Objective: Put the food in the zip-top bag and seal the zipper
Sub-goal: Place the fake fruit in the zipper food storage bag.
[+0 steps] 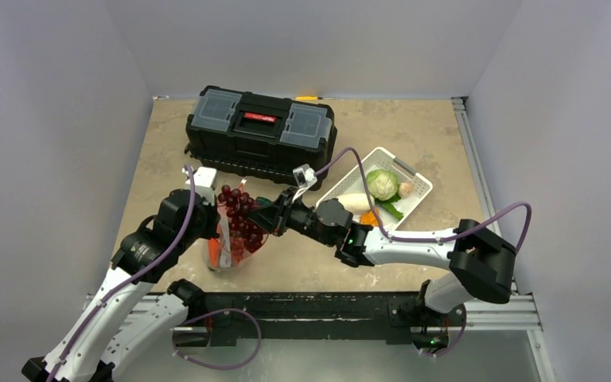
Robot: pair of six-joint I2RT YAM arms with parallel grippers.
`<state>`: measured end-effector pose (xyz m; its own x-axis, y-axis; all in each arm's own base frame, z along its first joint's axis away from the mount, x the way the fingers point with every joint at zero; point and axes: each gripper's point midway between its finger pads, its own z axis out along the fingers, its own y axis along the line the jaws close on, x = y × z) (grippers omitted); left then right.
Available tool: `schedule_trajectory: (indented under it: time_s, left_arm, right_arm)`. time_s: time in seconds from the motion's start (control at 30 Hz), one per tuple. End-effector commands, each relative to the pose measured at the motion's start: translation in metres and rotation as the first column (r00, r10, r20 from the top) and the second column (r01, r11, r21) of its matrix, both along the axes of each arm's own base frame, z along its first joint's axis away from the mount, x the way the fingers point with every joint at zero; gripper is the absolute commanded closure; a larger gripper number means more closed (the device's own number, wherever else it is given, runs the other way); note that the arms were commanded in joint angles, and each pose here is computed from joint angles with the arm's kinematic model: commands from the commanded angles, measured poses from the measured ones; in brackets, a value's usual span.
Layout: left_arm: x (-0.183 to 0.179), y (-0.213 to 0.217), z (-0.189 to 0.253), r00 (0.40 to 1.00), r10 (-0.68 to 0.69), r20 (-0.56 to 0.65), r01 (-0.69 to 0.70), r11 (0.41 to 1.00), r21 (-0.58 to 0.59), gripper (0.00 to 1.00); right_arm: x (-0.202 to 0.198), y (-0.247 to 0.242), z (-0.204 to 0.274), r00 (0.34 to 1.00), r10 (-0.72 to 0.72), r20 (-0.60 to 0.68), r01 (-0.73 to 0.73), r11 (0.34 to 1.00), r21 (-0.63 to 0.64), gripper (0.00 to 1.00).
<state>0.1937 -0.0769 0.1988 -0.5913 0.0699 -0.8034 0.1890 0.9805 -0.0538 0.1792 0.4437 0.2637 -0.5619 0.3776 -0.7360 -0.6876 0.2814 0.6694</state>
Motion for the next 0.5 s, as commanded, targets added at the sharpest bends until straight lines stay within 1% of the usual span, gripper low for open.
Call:
schedule_trajectory:
  time_s: [0.0,0.3,0.47]
  left_arm:
    - [0.006,-0.004,0.008,0.999,-0.011,0.04,0.011,1.0,-0.014,1.0]
    - [0.006,-0.003,0.008,0.999,-0.007,0.041,0.008,1.0,-0.012,1.0]
    - [0.006,-0.003,0.009,0.999,-0.009,0.042,0.009,1.0,-0.013,1.0]
  right_arm:
    - [-0.001,-0.003,0.019,0.999,-0.011,0.036,0.011,1.0,0.014,1.0]
    - [0.0,-0.005,0.012,0.999,-0.028,0.037,0.03,0.998,-0.062,1.0]
    - [0.0,-0.01,0.006,0.998,-0.048,0.038,0.052,0.991,-0.126,1.0]
